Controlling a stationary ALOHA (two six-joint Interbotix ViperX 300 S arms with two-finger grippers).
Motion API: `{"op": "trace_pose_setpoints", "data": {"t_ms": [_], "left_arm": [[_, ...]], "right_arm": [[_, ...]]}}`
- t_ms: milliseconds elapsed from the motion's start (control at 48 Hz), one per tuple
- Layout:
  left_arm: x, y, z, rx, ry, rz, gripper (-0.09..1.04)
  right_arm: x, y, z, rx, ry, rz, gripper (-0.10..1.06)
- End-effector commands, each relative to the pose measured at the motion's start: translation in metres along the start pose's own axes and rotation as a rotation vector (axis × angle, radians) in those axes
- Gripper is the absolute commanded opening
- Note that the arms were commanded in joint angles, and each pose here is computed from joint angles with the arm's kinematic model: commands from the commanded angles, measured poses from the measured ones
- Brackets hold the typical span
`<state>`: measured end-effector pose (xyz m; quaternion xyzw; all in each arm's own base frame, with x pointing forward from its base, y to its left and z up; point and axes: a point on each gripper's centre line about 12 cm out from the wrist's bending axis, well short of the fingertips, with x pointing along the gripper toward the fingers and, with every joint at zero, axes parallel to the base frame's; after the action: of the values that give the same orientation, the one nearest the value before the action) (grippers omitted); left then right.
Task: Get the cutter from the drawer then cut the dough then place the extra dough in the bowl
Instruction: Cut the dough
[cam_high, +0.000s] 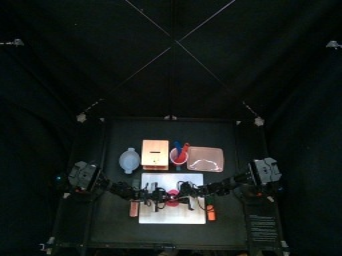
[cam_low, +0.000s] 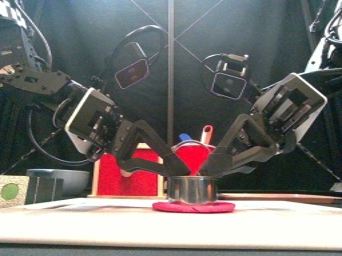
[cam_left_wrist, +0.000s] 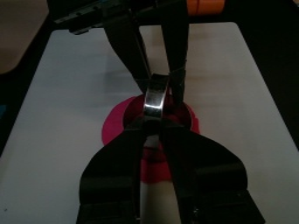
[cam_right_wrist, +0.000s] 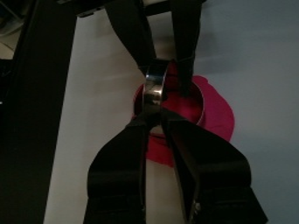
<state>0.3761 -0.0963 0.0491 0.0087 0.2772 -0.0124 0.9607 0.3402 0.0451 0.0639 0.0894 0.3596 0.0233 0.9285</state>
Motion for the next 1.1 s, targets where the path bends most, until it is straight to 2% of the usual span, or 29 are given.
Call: {"op": "trace_pose_setpoints", "data": {"t_ms": [21, 229, 396, 812, 958, 1104], "left_arm": [[-0.002, -0.016, -0.037, 0.044, 0.144, -0.048, 0.6], [-0.001, -0.018, -0.04, 0.048, 0.178, -0.057, 0.6], [-0.002, -0.017, -0.031, 0.042, 0.157, -0.059, 0.6], [-0.022, -0.018, 0.011, 0.028, 0.033, -0.078, 0.6], [-0.028, -0.017, 0.023, 0.038, -0.017, -0.081, 0.61], [-0.031, -0.011, 0.034, 0.054, -0.05, -0.07, 0.61]], "right_arm": [[-0.001, -0.023, -0.024, 0.053, 0.113, -0.069, 0.52], [-0.001, -0.023, -0.024, 0.053, 0.119, -0.071, 0.52], [0.0, -0.021, -0.014, 0.051, 0.093, -0.064, 0.52], [-0.029, -0.008, 0.029, 0.004, -0.006, -0.031, 0.52], [-0.035, -0.005, 0.044, 0.003, -0.044, -0.022, 0.52], [-0.035, -0.002, 0.049, 0.014, -0.031, -0.026, 0.52]]}}
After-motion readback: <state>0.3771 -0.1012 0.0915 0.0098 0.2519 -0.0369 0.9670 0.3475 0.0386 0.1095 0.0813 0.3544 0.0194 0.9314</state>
